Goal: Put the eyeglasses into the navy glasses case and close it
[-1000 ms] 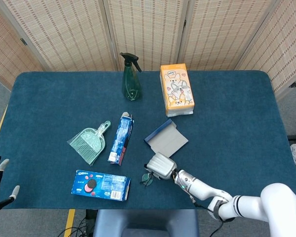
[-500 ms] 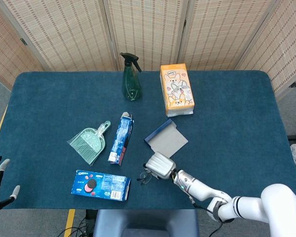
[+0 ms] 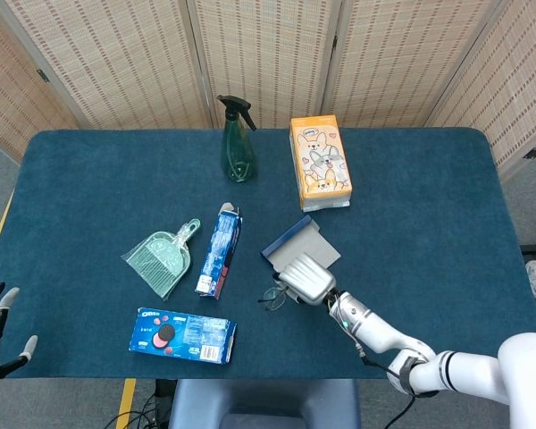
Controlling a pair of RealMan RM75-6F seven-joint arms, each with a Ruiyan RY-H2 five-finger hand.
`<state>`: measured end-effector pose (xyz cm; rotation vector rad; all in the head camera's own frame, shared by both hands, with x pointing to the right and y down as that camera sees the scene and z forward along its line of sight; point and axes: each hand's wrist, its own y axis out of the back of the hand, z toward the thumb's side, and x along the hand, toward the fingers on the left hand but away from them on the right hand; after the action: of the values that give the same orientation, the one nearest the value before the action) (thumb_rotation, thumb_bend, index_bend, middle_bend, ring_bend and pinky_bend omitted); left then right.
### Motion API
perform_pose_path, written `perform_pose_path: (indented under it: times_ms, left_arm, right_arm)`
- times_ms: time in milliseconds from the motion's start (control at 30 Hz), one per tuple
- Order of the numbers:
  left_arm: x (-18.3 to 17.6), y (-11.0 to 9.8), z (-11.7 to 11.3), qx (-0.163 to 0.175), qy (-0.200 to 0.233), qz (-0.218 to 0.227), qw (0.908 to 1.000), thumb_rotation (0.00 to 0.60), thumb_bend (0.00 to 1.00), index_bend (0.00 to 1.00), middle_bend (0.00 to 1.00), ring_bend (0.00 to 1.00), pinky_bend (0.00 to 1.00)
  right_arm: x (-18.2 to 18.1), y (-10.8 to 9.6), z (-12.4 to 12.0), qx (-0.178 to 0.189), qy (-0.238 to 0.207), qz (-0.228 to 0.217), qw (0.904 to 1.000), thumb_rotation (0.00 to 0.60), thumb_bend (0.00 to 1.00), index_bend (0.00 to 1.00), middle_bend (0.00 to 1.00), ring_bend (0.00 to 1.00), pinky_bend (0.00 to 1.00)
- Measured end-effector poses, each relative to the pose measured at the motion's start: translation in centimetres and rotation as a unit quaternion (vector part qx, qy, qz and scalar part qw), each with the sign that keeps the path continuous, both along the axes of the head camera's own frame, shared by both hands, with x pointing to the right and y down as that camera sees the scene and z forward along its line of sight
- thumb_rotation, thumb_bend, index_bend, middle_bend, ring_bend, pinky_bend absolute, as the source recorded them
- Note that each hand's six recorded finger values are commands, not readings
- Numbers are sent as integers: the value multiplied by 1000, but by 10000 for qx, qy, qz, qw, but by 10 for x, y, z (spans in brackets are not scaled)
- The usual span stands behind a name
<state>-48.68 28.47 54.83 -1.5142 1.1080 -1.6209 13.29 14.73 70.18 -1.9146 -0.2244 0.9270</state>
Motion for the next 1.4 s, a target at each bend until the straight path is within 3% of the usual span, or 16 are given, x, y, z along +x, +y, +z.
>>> perform_pose_path:
  times_ms: [467, 1067, 1133, 1233, 1400]
  left_arm:
    - [-2, 1, 0, -13, -39, -28, 10000, 600, 361, 104, 0, 5, 138]
    - [-3, 2, 2, -64, -71, -50, 9999, 600, 361, 104, 0, 5, 138]
    - [-4, 2, 2, -70, -76, -59, 9999, 600, 361, 104, 0, 5, 138]
    - [-5, 3, 2, -88, -78, -72, 9999, 600, 361, 104, 0, 5, 138]
    - [-3, 2, 3, -92, -54, -50, 9999, 600, 361, 104, 0, 5, 138]
  right_arm:
    - [28, -36, 38, 76, 587, 530, 9968, 600, 452, 613, 1000, 1000, 1000]
    - [13, -57, 59, 252, 743, 721, 9943, 600, 452, 606, 1000, 1000, 1000]
    - [12, -57, 60, 258, 739, 746, 9941, 600, 449, 536, 1000, 1000, 1000]
    - [12, -57, 59, 256, 724, 777, 9940, 600, 432, 356, 1000, 1000, 1000]
    - [15, -59, 57, 270, 714, 833, 9936, 600, 402, 187, 1000, 1000, 1000]
